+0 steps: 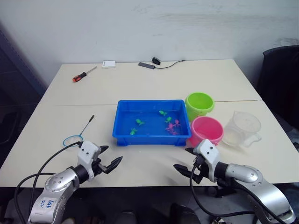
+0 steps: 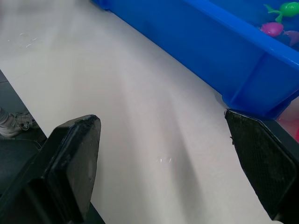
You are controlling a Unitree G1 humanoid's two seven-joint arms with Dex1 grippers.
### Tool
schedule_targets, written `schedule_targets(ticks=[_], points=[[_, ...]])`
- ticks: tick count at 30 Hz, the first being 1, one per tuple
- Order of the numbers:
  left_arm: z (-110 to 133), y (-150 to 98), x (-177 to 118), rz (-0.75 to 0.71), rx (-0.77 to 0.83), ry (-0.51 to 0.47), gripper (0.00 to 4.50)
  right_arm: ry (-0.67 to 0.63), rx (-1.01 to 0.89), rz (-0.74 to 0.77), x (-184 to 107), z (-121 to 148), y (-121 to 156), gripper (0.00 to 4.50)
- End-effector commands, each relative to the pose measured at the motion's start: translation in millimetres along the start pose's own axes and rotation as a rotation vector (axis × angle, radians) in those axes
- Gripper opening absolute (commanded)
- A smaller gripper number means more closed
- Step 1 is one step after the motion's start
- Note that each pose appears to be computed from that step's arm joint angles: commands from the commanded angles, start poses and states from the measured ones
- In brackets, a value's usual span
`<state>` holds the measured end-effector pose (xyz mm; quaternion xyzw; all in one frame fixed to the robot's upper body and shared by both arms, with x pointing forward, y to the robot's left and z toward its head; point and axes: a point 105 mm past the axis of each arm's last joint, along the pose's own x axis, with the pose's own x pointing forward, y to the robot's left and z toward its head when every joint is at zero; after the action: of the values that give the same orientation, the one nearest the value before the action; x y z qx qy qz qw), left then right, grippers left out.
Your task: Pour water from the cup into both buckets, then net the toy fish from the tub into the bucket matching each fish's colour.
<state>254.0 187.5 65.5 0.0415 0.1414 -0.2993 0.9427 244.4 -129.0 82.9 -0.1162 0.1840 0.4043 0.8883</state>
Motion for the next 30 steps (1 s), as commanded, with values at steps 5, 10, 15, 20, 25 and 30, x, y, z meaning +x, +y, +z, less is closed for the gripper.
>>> schedule_targets(ticks=[5,10,15,20,25,30], points=[[31,8,-4,-0.018,0.049,-0.080,4.43,-0.041,-0.040,0.032,1,12,4,4.50],[32,9,-5,-0.019,0.061,-0.080,4.43,-0.043,-0.043,0.035,2,12,4,4.50],[48,12,-4,-0.079,0.092,-0.113,4.43,-0.049,-0.043,0.031,0,14,3,4.50],[81,13,3,-0.234,0.167,-0.135,4.43,-0.069,-0.052,0.009,-8,23,-3,4.50],[112,7,26,-0.384,0.220,-0.147,4.43,-0.043,-0.023,-0.073,-28,23,-16,4.50],[127,-6,52,-0.531,0.295,-0.161,4.43,0.052,0.025,-0.220,-54,10,-34,4.50]])
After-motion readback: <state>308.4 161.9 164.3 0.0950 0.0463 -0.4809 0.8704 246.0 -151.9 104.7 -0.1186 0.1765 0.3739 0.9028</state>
